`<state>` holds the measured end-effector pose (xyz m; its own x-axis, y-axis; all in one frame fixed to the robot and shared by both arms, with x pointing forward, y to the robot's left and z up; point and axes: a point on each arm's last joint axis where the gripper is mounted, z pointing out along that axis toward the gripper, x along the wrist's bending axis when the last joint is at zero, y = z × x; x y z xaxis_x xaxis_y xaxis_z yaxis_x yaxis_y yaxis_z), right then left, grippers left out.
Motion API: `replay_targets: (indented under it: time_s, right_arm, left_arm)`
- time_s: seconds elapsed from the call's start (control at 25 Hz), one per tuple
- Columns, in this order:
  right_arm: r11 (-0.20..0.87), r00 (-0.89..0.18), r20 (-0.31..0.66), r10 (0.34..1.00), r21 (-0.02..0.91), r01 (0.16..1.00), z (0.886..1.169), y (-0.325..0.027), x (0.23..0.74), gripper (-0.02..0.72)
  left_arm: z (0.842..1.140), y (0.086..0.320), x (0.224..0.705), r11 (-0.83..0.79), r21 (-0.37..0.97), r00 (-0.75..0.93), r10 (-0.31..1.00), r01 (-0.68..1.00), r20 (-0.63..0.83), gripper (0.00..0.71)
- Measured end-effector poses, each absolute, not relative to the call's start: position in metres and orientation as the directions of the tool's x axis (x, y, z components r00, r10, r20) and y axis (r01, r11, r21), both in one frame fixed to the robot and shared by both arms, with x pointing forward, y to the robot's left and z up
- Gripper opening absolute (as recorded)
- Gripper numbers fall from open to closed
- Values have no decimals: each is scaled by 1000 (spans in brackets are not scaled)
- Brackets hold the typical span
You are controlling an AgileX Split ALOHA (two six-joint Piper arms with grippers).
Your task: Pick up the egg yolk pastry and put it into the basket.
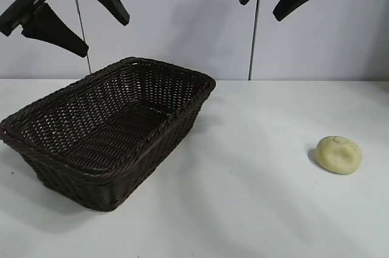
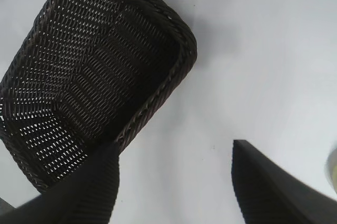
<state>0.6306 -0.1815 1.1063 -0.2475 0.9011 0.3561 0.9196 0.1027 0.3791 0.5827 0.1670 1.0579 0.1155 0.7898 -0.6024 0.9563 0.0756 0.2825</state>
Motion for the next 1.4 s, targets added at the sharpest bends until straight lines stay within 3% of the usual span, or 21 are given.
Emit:
replay_targets:
  time_s: [0.32,0.68,1.04,1.4]
  right_arm:
    - [103,-247,356,901,378,920,1106,-182,630,454]
    - [103,-247,356,901,378,920,1106,-182,630,454]
    - [103,-247,356,901,378,920,1106,-182,630,454]
    - [103,-247,356,901,378,920,1106,-182,630,454]
  left_arm:
    - [1068,167,575,151,209,20,763,966,-646,516]
    - [1085,187,539,260,195,-105,811,946,-575,516]
    - [1050,204,491,414,97,-300,783,905,-545,514]
    - [1011,212,475,566,-12,-498,715,824,-490,514]
